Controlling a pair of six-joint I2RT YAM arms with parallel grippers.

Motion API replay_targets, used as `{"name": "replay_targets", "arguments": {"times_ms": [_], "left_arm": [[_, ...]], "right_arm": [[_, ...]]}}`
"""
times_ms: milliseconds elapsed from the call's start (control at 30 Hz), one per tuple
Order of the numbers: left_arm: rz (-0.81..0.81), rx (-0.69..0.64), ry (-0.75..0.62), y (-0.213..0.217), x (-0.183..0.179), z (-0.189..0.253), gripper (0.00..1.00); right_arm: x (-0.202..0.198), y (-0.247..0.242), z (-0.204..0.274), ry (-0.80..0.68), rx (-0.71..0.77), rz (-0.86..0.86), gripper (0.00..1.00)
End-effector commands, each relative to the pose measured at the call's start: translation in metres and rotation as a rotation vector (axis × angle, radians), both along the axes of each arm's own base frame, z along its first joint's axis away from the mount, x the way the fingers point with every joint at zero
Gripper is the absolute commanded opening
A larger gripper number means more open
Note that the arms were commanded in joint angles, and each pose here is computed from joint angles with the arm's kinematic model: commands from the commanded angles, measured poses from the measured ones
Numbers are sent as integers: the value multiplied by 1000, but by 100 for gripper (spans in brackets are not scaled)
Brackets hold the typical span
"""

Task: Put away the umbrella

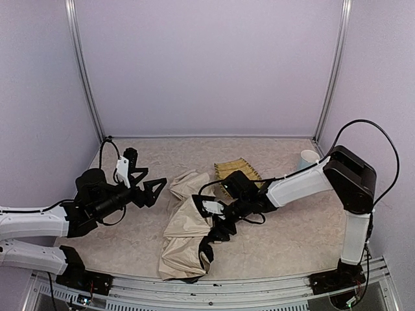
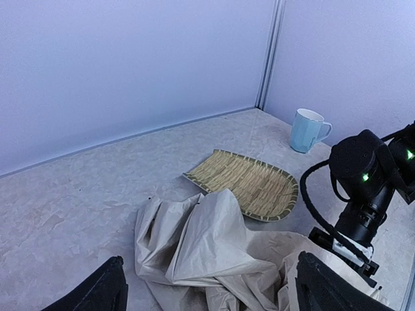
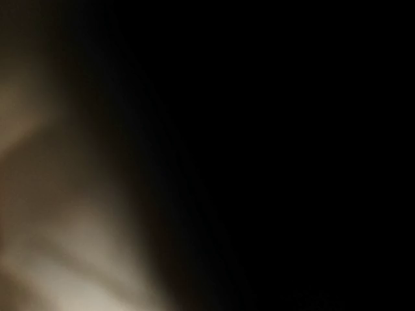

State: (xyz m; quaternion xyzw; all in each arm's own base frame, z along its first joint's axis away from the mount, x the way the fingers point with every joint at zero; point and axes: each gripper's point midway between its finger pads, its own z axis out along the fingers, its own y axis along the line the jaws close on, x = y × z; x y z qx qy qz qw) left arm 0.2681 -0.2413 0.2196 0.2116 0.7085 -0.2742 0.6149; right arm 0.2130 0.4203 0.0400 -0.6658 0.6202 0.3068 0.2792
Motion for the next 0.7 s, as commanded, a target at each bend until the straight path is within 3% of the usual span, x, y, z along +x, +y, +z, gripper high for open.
{"name": "replay_targets", "arguments": {"times_ms": [0,100,233,433,667], "left_arm": [[25,-32,-9,5,-1,5,88],[20,-19,-19,3,-1,5,88],[18,-15,-18,1,1,7,88],[18,-11,-49,3,-1,14,88],[-2,-59,-108,7,-11,37,88]], "right_arm": [[-25,2,-29,77,-94,38,77],[-24,6,-43,66,-124,21,73],[-5,3,-52,-9,-174,-52,34],[15,13,-4,-150,-59,-96,3],[57,16,115,-200,252,-203,0]]}}
